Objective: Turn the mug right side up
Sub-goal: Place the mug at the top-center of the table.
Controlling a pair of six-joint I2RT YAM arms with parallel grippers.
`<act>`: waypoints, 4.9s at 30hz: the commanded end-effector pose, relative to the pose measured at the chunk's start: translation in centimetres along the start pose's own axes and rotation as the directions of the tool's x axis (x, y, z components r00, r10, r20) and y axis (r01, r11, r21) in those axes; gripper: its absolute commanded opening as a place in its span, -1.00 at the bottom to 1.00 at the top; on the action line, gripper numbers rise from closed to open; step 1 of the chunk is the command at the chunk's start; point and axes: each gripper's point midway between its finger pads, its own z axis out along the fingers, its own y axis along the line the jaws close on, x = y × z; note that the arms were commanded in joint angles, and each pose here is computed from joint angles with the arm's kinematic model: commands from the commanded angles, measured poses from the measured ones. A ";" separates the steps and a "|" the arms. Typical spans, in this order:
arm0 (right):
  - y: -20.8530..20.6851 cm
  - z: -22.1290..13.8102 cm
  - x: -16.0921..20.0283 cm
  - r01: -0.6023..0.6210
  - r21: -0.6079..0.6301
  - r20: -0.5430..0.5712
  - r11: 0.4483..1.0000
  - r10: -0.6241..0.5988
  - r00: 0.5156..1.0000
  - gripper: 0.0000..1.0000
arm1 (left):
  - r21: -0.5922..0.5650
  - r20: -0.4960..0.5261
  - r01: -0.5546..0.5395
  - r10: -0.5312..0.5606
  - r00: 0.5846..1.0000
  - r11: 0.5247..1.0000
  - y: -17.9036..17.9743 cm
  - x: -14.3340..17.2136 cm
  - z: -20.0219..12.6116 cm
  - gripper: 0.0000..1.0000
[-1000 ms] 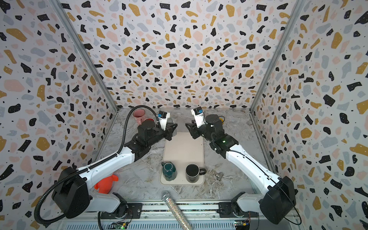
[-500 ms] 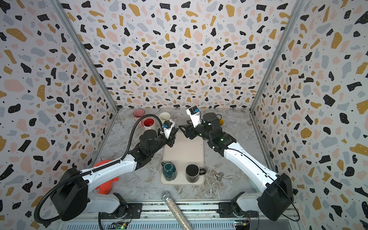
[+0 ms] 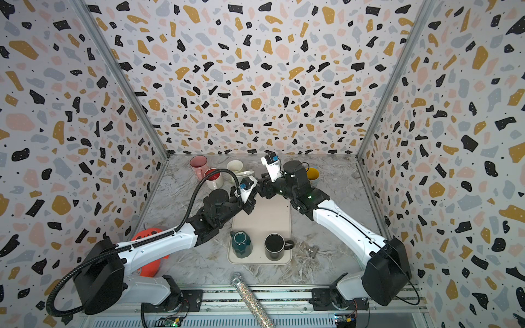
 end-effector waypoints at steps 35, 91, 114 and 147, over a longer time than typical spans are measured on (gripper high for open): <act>-2.0 0.4 -0.8 -0.102 0.064 0.007 0.993 0.102 0.995 -1.00 | -0.220 0.122 -0.071 0.099 0.988 0.973 4.0 -6.6 -2.0 -0.63; -19.0 14.8 2.0 0.087 0.419 0.403 0.904 -0.271 0.874 -1.00 | -0.160 -0.049 0.644 -0.658 0.751 0.748 15.4 1.3 -1.7 -0.21; -18.9 16.2 4.8 0.102 0.404 0.356 0.909 -0.259 0.898 -0.63 | -0.146 -0.060 0.654 -0.667 0.743 0.742 15.3 2.2 -1.8 -0.20; -14.3 7.0 3.9 -0.013 0.477 0.327 0.879 -0.164 0.931 0.17 | -0.375 -0.128 0.691 -0.772 0.622 0.619 16.3 4.4 -5.5 -0.19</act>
